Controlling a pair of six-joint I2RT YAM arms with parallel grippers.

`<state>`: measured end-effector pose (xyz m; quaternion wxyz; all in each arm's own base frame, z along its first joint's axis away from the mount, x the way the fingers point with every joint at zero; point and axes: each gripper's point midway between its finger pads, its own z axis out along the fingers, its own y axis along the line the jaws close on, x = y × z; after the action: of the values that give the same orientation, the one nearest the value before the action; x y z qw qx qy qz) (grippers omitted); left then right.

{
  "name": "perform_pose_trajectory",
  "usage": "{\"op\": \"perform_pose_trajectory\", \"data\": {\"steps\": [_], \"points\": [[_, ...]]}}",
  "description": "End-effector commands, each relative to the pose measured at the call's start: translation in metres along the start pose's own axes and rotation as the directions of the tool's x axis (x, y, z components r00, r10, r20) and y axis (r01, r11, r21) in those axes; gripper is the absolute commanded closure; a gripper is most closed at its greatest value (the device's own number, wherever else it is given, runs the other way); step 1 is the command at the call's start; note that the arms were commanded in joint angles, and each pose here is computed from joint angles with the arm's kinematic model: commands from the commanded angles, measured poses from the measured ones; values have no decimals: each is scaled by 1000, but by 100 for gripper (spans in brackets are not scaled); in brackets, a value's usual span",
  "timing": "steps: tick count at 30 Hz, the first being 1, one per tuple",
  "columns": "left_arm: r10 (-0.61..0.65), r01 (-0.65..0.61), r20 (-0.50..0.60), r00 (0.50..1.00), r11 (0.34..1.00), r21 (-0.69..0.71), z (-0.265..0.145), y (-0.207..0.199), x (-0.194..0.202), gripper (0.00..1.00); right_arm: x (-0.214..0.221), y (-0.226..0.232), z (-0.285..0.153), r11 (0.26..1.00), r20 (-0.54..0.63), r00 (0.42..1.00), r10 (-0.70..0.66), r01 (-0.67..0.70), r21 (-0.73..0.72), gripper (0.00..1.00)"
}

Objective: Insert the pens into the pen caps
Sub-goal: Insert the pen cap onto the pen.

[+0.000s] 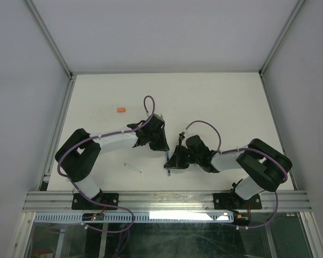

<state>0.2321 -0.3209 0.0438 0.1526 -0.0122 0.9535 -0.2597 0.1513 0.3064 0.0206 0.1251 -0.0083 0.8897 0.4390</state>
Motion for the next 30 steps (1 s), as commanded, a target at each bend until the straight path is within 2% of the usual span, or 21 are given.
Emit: {"op": "perform_pose_trajectory", "data": {"steps": [1,8,15,19,24,30], "points": [[-9,12,-23,1000,995,99,-26,-24,7,96,-49,2,-2,992,210,971,-119,108,59,100],[21,-36,83,996,982,183,-59,-52,-17,92,-86,47,-34,970,336,910,-243,233,70,100],[55,-132,274,960,954,270,-117,-89,-55,72,-122,92,-64,946,411,853,-321,310,95,100],[74,-202,385,920,931,304,-155,-108,-74,59,-134,107,-72,941,432,838,-334,322,102,100],[75,-280,534,842,907,315,-207,-119,-95,52,-148,117,-88,928,472,801,-369,344,141,100],[38,-299,657,753,909,291,-248,-113,-121,48,-150,127,-107,891,495,747,-443,425,156,100]]}}
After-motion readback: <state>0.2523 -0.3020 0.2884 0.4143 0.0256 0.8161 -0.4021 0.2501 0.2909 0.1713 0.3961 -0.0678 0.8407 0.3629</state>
